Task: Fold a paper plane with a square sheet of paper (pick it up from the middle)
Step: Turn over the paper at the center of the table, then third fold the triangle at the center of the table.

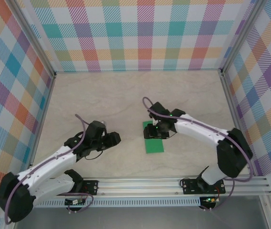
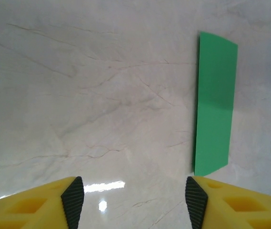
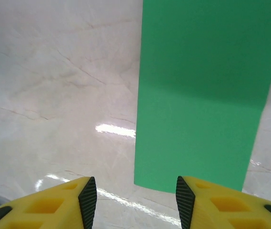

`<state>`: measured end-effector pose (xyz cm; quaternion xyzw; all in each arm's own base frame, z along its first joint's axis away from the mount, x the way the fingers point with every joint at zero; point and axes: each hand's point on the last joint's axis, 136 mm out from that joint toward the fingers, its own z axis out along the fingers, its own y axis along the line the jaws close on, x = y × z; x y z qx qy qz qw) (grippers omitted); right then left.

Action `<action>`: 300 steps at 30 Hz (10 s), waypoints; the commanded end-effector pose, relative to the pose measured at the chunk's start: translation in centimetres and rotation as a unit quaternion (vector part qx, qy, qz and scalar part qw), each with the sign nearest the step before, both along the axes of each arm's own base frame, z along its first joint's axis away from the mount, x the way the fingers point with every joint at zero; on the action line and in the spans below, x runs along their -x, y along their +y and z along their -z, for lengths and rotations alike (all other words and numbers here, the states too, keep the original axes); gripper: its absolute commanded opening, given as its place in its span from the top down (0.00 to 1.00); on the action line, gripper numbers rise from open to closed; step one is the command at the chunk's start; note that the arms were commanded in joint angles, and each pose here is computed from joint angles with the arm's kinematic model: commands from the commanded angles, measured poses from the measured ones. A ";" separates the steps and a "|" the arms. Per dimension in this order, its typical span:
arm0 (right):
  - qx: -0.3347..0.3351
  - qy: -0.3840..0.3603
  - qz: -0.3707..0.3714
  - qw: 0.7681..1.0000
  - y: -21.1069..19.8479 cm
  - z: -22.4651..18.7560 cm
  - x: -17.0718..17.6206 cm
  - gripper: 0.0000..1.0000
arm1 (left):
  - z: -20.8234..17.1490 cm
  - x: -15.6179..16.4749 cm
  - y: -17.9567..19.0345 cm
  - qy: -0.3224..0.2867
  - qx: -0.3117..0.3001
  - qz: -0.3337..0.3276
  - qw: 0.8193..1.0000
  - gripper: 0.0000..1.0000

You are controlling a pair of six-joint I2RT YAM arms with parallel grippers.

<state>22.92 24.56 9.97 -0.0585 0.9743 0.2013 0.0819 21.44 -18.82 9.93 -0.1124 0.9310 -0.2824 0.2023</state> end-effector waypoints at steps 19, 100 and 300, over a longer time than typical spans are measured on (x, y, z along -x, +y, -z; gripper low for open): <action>-0.184 0.053 0.055 0.980 -5.5 4.0 1.1 0.49 | 4.4 -6.8 -16.7 0.033 0.036 0.122 0.991 0.75; -0.263 0.138 0.082 0.951 -3.3 5.8 -2.8 0.85 | 2.9 3.3 -22.0 -0.225 -0.401 0.323 0.827 0.30; -0.096 0.132 0.017 0.986 -3.5 11.2 -5.1 0.87 | 6.3 -4.1 -12.7 -0.044 -0.161 0.291 0.942 0.96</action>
